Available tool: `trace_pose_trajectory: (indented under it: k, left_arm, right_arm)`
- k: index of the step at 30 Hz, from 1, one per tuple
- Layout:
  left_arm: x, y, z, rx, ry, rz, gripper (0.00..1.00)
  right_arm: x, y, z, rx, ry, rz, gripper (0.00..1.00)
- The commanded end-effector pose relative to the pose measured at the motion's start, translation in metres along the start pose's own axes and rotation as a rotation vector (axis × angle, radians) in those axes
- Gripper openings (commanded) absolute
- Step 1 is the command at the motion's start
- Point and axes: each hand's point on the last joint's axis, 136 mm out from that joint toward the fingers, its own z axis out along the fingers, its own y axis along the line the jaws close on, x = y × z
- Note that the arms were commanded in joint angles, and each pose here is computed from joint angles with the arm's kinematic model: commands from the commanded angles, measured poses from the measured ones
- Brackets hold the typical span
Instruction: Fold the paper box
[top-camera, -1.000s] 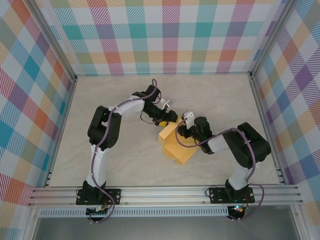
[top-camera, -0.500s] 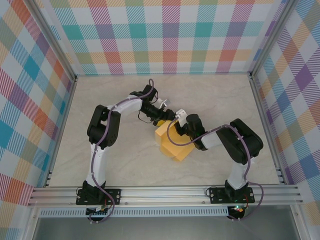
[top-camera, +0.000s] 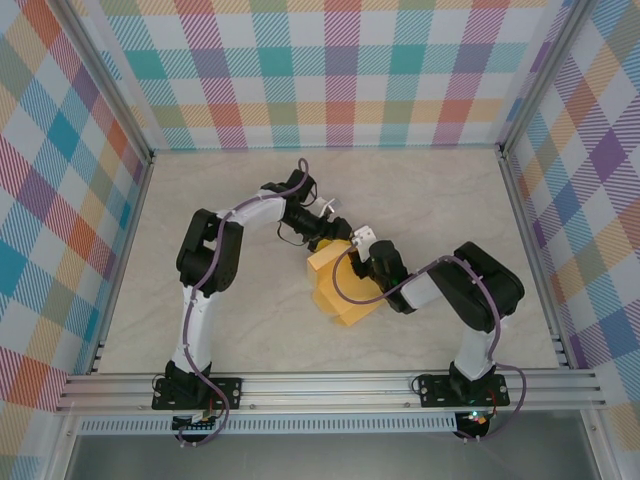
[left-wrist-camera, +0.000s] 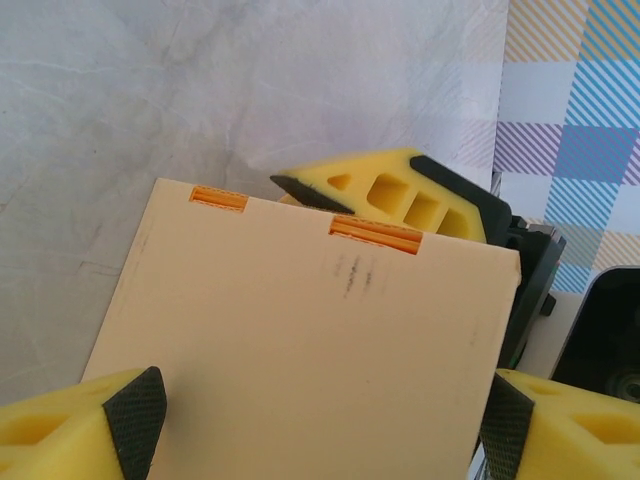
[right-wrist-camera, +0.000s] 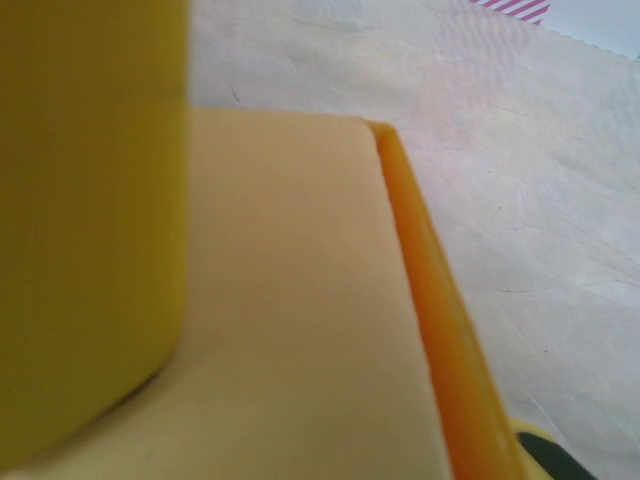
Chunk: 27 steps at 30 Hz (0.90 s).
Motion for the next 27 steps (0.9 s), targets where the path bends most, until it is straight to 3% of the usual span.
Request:
trace_pose_trajectory:
  k: [1, 5, 10, 14, 19, 23, 27]
  left_arm:
    - [-0.010, 0.018, 0.011, -0.043, -0.025, -0.027, 0.81]
    - [-0.007, 0.017, 0.015, -0.033, -0.012, -0.028, 0.81]
    - [-0.005, 0.016, 0.018, -0.025, -0.005, -0.030, 0.81]
    - [-0.005, 0.012, 0.019, -0.014, -0.004, -0.030, 0.81]
    - [-0.002, 0.010, 0.025, -0.007, 0.002, -0.035, 0.81]
    - [0.001, 0.008, 0.032, 0.015, 0.006, -0.044, 0.81]
    - [0.002, 0.008, 0.033, 0.019, 0.010, -0.046, 0.80]
  right_arm:
    - [0.026, 0.010, 0.007, -0.007, 0.089, -0.072, 0.31]
    - [0.026, 0.008, 0.017, 0.020, 0.092, -0.082, 0.31]
    - [0.030, 0.001, 0.024, 0.071, 0.092, -0.069, 0.16]
    - [0.034, -0.013, 0.022, 0.160, 0.093, -0.039, 0.11]
    - [0.042, -0.032, 0.017, 0.282, 0.105, 0.017, 0.17]
    - [0.045, -0.036, 0.021, 0.312, 0.120, 0.019, 0.27]
    - [0.047, -0.041, 0.020, 0.352, 0.136, 0.036, 0.31]
